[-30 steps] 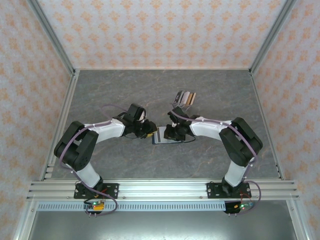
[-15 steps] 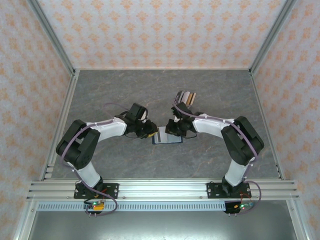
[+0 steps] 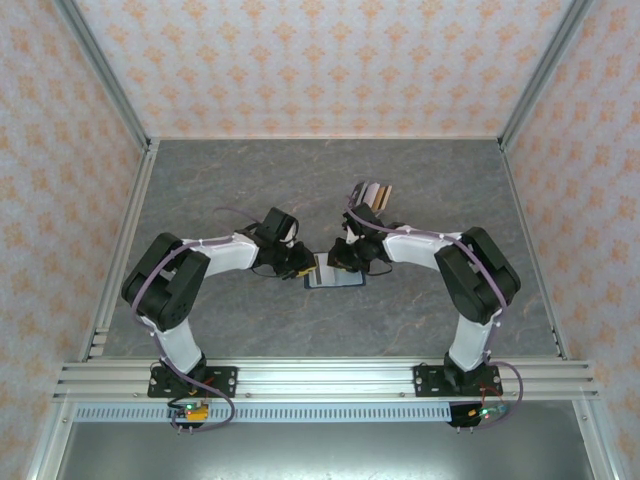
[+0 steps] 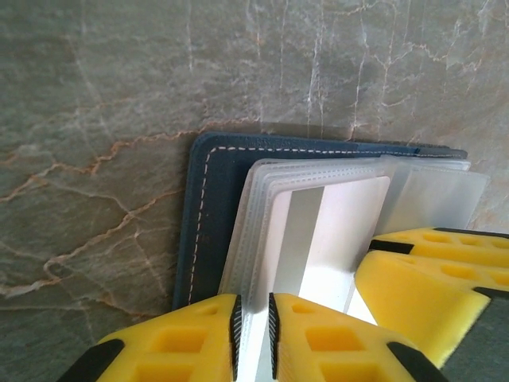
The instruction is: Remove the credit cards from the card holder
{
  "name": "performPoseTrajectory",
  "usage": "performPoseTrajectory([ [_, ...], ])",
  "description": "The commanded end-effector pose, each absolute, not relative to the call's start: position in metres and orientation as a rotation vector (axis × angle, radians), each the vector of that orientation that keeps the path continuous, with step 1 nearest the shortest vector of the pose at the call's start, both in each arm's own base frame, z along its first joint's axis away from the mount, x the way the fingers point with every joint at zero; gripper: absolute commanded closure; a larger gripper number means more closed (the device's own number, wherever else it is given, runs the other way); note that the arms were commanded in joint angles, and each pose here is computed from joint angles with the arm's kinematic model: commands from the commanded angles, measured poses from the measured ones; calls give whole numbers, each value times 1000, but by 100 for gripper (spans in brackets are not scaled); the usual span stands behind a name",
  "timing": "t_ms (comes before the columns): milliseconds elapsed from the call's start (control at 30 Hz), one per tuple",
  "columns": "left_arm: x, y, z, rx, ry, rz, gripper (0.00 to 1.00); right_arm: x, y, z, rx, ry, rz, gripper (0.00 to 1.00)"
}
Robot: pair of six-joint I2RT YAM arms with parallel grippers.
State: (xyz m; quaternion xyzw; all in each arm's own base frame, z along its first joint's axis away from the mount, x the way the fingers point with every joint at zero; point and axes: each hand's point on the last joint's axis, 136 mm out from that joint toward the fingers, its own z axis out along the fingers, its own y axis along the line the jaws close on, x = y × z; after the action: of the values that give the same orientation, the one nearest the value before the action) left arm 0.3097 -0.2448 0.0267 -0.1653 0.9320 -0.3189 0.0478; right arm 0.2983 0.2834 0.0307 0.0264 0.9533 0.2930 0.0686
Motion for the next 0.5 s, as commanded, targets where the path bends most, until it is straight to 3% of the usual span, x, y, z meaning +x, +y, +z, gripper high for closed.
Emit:
performPoseTrajectory([
  [0,310,-245,21,-492,2867,-929,81,305,285,34,47,2857,885,79],
  [167,306,-240,14,-505,2891,-889,82,302,288,33,38,2864,921,77],
  [467,300,-235,5,-515,2924,-844,86,305,295,48,22,2804,1017,87],
])
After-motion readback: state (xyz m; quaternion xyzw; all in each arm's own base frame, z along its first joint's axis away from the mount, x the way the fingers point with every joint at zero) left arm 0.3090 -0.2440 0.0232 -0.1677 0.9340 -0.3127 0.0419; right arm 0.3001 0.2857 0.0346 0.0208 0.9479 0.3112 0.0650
